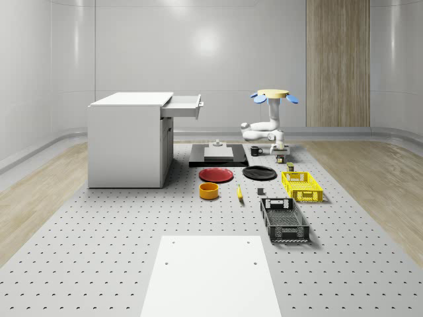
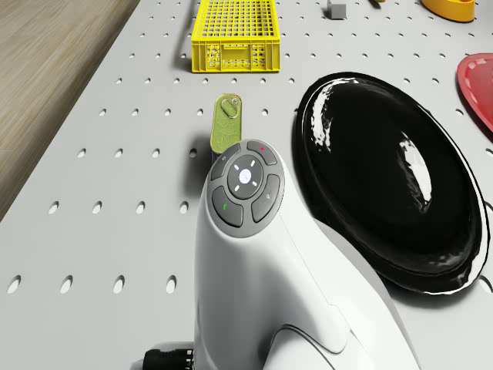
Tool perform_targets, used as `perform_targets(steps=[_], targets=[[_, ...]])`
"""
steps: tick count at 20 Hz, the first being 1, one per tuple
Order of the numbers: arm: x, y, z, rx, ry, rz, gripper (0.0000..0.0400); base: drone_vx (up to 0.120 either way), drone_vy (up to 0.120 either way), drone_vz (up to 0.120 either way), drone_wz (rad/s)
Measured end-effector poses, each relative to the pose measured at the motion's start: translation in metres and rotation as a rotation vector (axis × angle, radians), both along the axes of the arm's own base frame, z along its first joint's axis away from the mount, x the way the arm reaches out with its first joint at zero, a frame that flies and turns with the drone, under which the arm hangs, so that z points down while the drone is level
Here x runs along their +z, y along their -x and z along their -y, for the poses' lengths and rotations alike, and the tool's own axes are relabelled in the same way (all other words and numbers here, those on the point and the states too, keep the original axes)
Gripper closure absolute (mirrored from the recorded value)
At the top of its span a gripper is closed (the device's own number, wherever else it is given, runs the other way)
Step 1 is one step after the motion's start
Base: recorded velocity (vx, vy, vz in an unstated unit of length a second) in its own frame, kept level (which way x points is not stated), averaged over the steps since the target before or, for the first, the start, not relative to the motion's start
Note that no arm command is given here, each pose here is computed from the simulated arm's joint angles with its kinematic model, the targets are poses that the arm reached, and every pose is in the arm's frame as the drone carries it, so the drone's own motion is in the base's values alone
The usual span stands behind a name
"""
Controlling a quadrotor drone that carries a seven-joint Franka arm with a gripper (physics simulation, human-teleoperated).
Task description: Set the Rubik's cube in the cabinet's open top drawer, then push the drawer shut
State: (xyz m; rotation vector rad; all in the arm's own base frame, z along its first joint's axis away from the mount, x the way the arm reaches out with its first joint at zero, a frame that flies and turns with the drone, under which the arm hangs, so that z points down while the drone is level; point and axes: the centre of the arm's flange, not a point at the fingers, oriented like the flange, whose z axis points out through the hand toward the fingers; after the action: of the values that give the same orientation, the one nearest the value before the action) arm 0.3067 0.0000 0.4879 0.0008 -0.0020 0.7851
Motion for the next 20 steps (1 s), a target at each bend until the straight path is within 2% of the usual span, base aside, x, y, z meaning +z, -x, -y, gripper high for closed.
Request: perform_targets(steps=[4, 10, 20], targets=[[-0.016, 0.0000, 0.000, 0.000, 0.000, -0.0001, 0.0075, 0.010, -0.020, 0.120, 0.000], [-0.027, 0.0000, 0.000, 0.000, 0.000, -0.0002, 0.0075, 0.120, -0.120, 0.120, 0.000], [-0.031, 0.0000, 0.000, 0.000, 0.000, -0.0002, 0.0075, 0.120, -0.120, 0.120, 0.000]])
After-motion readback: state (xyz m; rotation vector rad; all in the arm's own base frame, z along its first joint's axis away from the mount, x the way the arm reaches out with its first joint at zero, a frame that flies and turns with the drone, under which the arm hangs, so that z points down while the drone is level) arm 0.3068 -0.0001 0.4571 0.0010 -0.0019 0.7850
